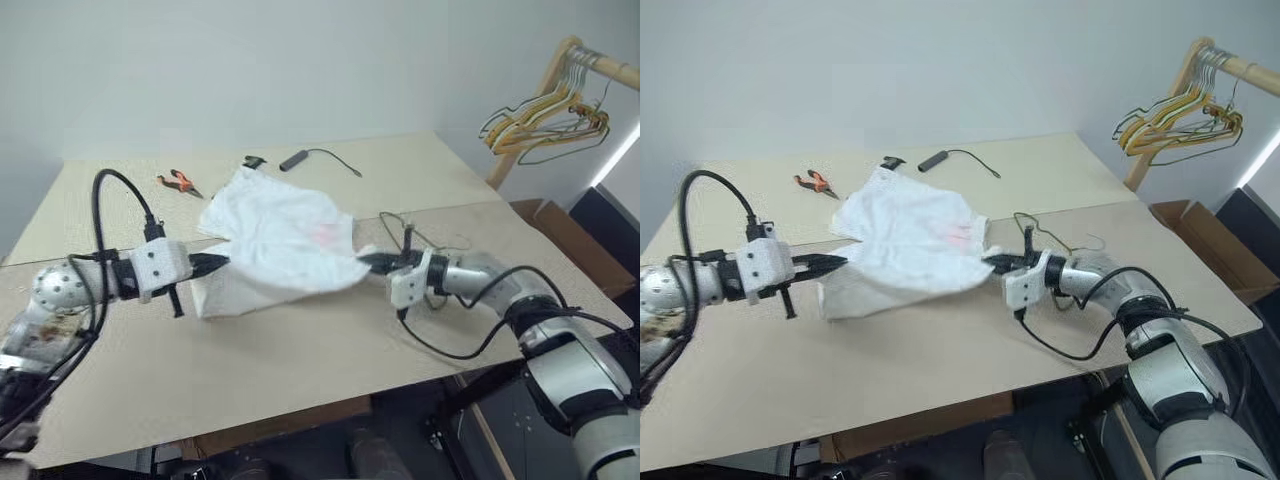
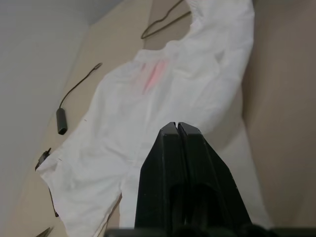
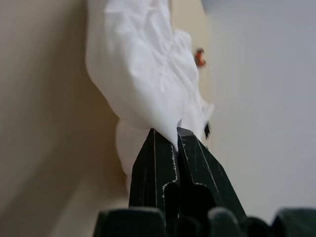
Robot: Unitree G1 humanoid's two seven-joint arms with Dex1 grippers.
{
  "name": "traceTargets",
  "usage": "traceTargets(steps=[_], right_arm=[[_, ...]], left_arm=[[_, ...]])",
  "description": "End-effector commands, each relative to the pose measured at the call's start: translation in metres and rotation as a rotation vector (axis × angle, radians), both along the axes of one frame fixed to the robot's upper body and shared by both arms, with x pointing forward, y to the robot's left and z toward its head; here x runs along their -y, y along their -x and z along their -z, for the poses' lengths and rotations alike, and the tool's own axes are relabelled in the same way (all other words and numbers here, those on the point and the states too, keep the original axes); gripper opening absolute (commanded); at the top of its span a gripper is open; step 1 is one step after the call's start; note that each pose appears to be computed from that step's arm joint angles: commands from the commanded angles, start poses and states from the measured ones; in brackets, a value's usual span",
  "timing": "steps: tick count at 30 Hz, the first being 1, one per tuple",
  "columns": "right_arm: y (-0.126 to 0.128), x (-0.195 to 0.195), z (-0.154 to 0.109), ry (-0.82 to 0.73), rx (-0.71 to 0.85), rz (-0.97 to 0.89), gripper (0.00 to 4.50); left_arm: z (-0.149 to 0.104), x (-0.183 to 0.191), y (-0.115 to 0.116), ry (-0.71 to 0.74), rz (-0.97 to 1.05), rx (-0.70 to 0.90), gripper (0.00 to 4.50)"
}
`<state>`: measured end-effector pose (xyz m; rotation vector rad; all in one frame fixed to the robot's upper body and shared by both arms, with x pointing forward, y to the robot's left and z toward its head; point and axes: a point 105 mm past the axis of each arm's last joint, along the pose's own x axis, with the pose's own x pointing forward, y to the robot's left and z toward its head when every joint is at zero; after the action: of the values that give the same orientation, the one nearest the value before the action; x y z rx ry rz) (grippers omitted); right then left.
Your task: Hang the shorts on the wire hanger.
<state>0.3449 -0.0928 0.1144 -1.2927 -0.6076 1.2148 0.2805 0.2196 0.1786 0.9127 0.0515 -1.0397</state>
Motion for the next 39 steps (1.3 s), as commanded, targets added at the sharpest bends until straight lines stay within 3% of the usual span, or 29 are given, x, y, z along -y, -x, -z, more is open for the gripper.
traceTargets(steps=[1,9,13,21,24,27,32,33,39], right_arm=[[0.014,0.001,0.001,0.051,0.000,-0.075,0.06],[0.030,0.022,0.025,0.177,-0.017,-0.055,0.06],[0.040,0.026,0.027,0.170,-0.024,-0.034,0.06],[0.094,0.029,0.040,0.177,-0.187,-0.005,0.06],[0.100,0.028,0.040,0.175,-0.239,0.034,0.72],[0.102,0.032,0.036,0.175,-0.252,0.066,1.78],[0.108,0.065,0.011,0.121,-0.400,0.220,3.49],[0.106,0.075,0.002,0.077,-0.463,0.288,3.78],[0.067,0.117,-0.038,-0.224,-0.601,0.627,3.78]], left_arm=[[0.003,-0.003,0.025,-0.106,0.045,-0.147,0.00],[0.031,0.011,0.087,-0.251,0.168,-0.424,0.00],[0.038,0.024,0.101,-0.240,0.187,-0.453,0.00],[0.051,0.026,0.120,-0.253,0.192,-0.502,0.00],[0.055,0.022,0.132,-0.260,0.243,-0.563,0.62],[0.054,0.022,0.135,-0.254,0.239,-0.554,1.62],[0.017,0.012,0.128,-0.187,0.225,-0.489,3.23],[0.008,0.009,0.121,-0.166,0.203,-0.455,3.24],[-0.032,0.027,0.064,0.131,0.109,-0.204,3.24]])
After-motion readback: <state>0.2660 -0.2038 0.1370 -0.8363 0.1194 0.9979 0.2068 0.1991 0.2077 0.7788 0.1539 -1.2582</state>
